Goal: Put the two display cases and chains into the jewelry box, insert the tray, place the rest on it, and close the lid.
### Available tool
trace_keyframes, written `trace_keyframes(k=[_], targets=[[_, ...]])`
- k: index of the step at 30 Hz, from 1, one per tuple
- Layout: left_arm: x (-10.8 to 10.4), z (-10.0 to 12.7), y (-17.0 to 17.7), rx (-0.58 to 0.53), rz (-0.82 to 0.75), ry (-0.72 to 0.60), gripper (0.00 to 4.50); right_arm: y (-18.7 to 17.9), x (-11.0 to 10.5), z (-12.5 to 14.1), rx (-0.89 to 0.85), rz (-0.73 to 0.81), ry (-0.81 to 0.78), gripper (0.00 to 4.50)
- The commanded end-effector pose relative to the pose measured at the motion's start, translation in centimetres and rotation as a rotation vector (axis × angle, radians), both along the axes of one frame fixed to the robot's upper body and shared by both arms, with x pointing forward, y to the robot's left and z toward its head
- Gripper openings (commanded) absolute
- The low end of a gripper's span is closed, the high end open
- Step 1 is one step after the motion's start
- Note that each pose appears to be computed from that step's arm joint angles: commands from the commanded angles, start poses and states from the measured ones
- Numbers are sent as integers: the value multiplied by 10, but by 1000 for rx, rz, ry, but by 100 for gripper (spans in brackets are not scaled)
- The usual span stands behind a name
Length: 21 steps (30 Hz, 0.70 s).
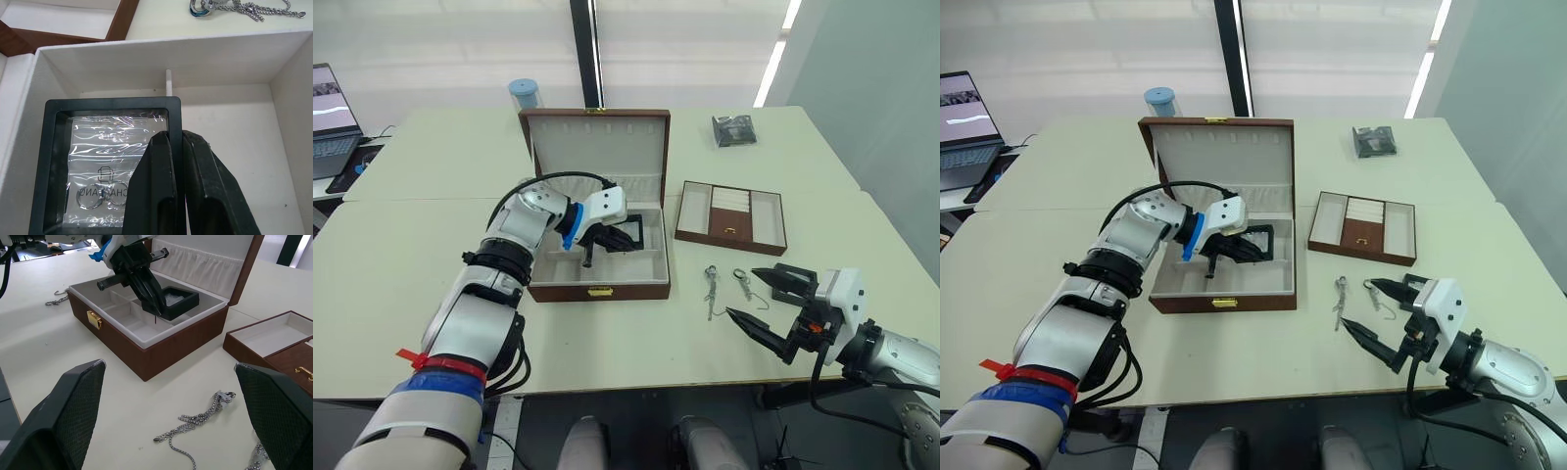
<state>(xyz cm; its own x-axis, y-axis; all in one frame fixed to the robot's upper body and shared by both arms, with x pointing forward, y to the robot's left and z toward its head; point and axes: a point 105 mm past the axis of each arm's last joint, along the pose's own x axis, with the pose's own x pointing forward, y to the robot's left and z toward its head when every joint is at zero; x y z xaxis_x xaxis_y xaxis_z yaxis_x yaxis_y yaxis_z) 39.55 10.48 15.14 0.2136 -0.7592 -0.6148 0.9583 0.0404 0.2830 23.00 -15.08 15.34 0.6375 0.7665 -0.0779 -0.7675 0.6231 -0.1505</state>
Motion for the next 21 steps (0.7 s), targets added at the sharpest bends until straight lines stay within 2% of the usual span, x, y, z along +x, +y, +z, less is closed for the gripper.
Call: trace_keyframes(k=[1,15,21], targets=[[6,15,-3,-8,-8,-74,5,3,-3,8,2,14,-43,450],[10,17,-5,-18,-8,-93,5,3,-2,7,2,9,-44,450],[11,19,-6,-25,0,-99,188,3,-2,6,2,12,-40,450]])
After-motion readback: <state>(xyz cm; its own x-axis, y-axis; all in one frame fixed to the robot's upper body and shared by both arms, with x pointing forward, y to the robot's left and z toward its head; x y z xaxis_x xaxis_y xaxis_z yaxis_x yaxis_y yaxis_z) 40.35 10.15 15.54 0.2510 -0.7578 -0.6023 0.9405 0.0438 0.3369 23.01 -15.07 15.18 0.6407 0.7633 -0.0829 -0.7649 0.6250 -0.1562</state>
